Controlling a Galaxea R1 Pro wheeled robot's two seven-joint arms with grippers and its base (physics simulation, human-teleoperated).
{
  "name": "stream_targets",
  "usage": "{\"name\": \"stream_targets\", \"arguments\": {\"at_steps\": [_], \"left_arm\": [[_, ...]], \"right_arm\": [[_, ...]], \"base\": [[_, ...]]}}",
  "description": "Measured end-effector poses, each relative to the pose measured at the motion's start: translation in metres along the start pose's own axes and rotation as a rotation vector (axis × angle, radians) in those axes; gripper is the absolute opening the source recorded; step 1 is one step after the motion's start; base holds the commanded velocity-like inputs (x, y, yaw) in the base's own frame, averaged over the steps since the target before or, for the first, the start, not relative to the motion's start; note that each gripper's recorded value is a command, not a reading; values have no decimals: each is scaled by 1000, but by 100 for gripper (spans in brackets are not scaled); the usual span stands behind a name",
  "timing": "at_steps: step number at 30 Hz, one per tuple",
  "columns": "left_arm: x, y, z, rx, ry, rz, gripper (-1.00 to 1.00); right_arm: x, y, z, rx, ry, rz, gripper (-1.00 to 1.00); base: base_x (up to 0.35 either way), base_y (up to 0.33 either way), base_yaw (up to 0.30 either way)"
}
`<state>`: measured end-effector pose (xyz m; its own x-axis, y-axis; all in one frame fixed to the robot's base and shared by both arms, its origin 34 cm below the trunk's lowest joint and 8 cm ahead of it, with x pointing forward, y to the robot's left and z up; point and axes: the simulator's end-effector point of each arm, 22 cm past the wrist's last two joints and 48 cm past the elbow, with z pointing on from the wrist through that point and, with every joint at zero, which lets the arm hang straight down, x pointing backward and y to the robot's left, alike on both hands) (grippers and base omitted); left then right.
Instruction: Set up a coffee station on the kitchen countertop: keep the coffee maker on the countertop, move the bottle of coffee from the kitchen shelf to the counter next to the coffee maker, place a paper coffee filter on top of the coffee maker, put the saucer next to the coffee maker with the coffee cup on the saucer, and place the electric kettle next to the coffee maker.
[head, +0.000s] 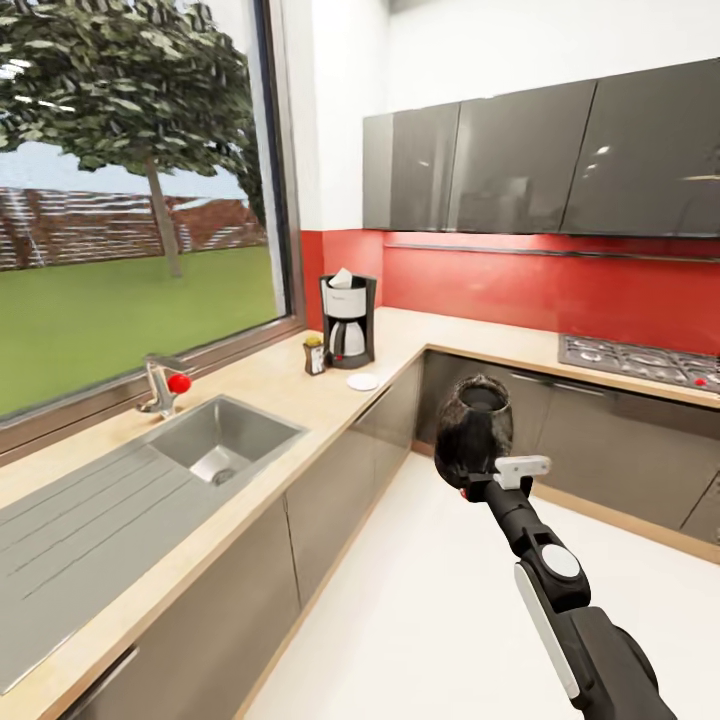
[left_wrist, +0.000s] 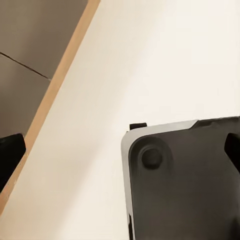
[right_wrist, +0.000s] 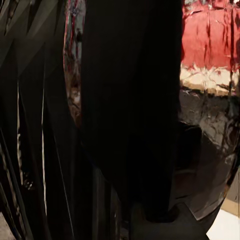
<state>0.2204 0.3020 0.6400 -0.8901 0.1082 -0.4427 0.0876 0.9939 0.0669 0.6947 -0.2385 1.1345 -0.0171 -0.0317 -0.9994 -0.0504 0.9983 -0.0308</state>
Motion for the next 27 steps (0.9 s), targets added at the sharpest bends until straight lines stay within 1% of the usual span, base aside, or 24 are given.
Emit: {"name": "stream_targets", "arguments": {"at_steps": [11, 17, 20, 27], "left_arm": [[0, 0, 0, -1, -1, -1, 100], [0, 4, 0, -9, 0, -5, 100], [0, 5, 0, -9, -1, -6, 100], [0, 5, 0, -10, -1, -8, 100]], "right_arm": [[0, 0, 0, 0, 0, 0, -100], [0, 0, 0, 0, 0, 0, -100], [0, 0, 0, 0, 0, 0, -100], [0, 0, 0, 0, 0, 0, -100]], "base": [[335, 0, -265], [335, 0, -259], [335, -4, -113], [333, -69, -14]]}}
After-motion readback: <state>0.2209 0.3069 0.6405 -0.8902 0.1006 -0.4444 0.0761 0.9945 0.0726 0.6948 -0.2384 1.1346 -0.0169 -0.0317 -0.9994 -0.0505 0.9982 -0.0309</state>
